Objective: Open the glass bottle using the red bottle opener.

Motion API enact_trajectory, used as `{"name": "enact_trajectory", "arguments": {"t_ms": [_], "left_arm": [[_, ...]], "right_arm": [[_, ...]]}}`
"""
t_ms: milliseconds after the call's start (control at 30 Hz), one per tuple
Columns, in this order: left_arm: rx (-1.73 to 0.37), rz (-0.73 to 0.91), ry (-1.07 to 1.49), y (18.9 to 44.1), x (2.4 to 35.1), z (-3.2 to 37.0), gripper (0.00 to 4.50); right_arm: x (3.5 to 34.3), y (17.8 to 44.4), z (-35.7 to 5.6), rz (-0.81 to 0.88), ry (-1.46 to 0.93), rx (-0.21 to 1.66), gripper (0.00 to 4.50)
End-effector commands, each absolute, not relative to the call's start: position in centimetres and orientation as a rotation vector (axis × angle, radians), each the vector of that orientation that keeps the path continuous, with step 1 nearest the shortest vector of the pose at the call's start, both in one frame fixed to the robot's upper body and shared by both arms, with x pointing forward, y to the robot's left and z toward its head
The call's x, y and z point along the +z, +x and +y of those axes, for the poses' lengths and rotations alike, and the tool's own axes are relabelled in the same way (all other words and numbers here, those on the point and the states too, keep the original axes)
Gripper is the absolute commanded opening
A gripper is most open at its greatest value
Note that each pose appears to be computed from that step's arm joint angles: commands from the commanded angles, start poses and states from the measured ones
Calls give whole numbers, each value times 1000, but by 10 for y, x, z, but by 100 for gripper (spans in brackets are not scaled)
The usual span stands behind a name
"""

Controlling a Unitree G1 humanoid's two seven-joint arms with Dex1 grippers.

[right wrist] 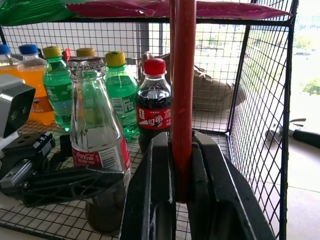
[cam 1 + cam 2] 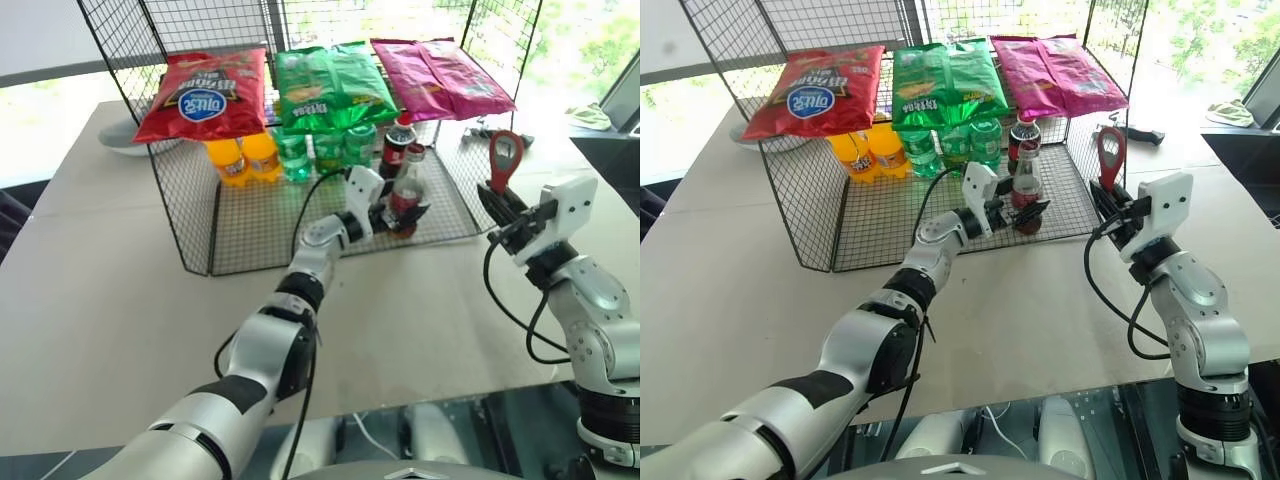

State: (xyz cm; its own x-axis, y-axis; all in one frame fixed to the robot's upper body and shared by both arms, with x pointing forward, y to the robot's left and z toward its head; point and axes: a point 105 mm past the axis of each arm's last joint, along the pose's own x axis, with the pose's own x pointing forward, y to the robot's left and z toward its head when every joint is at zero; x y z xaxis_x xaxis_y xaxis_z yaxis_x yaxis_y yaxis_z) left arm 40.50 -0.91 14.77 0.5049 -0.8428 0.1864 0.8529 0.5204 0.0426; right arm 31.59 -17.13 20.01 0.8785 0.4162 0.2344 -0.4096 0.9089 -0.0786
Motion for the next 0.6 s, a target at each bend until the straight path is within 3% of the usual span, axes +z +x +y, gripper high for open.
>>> {"name": "enact_trajectory", "arguments": {"t_ms": [33, 367, 600], "left_arm": [[-1046, -243, -36, 404, 160, -14, 282], [-1155, -299, -50, 389, 174, 2, 281], [-1293, -270, -27, 333, 189, 39, 281]], "right_arm": [[215, 311, -169, -308, -52, 433, 0], [214, 314, -166, -305, -46, 453, 0], [217, 319, -161, -311, -43, 484, 0]]}}
